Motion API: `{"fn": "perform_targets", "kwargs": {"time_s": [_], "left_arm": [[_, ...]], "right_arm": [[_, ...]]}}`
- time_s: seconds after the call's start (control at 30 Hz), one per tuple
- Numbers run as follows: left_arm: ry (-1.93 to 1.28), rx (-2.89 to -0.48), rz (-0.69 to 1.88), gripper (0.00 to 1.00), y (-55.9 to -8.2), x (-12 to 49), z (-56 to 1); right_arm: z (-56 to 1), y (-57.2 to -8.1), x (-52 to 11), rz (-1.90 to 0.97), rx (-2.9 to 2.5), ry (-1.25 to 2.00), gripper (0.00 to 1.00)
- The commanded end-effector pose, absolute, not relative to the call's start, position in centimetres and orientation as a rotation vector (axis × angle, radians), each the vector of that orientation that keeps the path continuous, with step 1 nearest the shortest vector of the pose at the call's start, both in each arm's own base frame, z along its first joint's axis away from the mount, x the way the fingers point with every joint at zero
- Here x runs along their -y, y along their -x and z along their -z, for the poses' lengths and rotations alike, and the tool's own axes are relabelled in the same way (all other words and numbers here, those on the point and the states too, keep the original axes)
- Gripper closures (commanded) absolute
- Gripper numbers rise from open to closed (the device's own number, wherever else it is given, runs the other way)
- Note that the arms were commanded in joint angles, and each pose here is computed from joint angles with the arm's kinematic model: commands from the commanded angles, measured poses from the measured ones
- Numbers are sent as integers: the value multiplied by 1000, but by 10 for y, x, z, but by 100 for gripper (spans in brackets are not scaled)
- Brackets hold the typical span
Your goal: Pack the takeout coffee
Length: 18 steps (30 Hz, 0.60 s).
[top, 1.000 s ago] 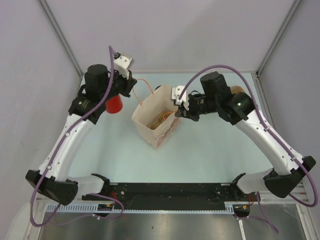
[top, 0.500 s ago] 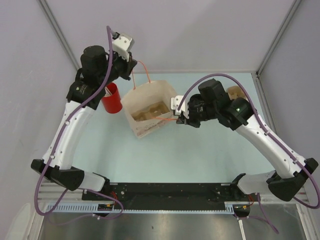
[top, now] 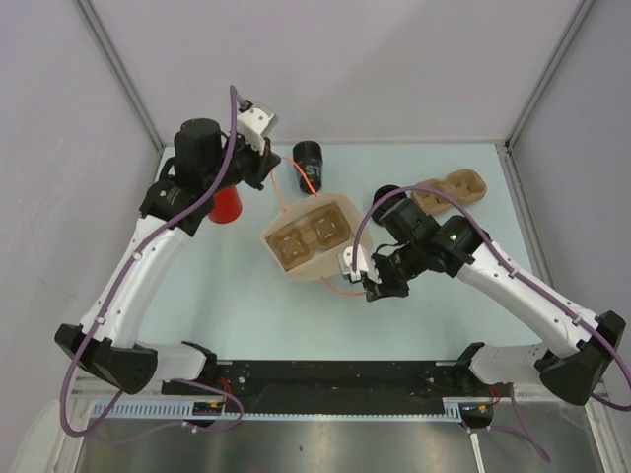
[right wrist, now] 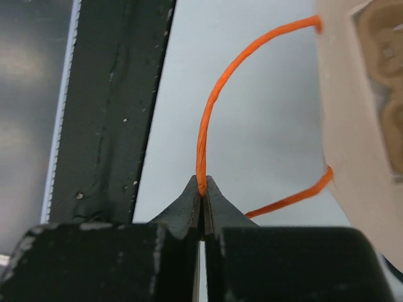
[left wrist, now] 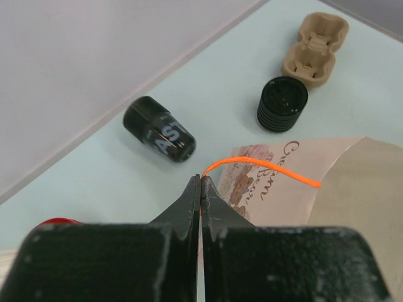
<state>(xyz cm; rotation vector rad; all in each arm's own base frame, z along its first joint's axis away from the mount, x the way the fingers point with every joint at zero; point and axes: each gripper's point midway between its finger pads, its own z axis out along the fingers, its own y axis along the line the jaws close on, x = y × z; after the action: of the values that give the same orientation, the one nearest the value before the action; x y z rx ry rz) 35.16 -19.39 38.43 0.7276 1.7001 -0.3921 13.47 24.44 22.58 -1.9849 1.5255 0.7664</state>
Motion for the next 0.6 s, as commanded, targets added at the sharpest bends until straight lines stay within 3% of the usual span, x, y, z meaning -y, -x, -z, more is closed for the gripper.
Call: {"fn": "perform_targets", "kwargs": {"time_s": [0.0, 0.57], "left_arm": [[-786, -1590, 442, 100, -327, 201, -405], [-1077, -1551, 688, 100, -266, 236, -387]], "right_arm": [[-213, -108, -229, -848, -1535, 2058, 100], [-163, -65, -202, -938, -1629, 2185, 100]]}}
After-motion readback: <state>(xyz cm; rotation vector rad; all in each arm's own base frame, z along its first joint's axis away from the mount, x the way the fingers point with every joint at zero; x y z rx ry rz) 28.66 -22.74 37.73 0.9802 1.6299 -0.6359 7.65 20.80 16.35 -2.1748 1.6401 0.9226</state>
